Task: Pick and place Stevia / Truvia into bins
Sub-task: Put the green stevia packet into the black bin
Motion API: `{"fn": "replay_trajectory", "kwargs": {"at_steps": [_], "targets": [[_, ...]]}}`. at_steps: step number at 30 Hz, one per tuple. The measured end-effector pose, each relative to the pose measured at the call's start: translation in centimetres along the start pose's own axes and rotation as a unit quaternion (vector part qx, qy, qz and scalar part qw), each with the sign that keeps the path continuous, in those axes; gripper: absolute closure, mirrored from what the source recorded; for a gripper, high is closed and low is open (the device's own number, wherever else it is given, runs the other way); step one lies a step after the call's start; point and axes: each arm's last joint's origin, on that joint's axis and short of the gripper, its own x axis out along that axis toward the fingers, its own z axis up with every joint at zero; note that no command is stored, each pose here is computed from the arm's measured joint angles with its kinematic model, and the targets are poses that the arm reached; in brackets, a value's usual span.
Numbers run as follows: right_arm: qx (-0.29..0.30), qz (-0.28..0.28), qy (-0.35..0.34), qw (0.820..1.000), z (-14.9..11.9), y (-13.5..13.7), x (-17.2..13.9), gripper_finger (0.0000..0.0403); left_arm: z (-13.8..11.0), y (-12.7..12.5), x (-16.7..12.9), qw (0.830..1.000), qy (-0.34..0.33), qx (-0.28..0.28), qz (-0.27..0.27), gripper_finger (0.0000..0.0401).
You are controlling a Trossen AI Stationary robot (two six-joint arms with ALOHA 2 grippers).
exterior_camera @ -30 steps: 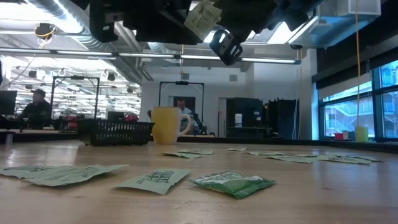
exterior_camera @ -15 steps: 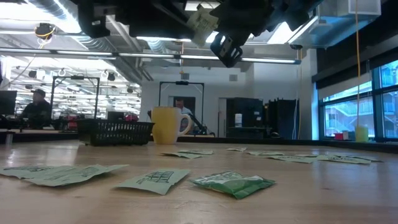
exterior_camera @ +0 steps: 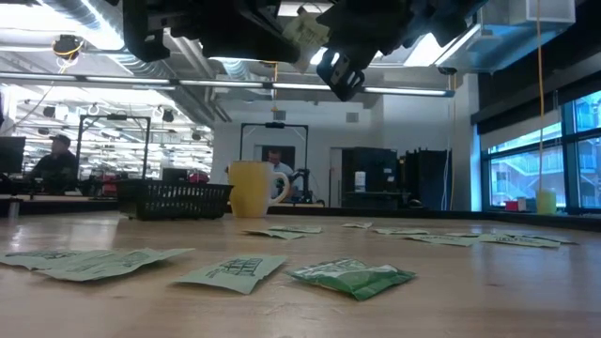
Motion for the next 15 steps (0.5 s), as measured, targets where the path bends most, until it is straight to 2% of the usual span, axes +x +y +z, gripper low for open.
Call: {"fn": "replay_trajectory", "kwargs": {"at_steps": [5, 9, 12, 15], "targets": [[0.015, -0.007, 0.024, 1.000, -0.5, -0.1, -0.1, 0.0335, -0.2, 0.0, 0.0, 1.000, 0.018, 0.001, 0.008, 0.0398], [0.069, -0.027, 0.071, 0.995, -1.4, -0.9, -0.4, 0.0294, -1.2, -0.2, -0.1, 0.995, 0.092, -0.007, 0.045, 0.0395], [0.098, -0.044, 0.108, 0.988, -2.2, -1.4, -0.8, 0.0279, -2.2, -0.3, -0.4, 0.980, 0.172, -0.024, 0.096, 0.0395], [0.108, -0.078, 0.124, 0.983, -2.6, -1.6, -0.9, 0.0276, -3.5, -0.4, -1.0, 0.952, 0.259, -0.036, 0.160, 0.0398]]}}
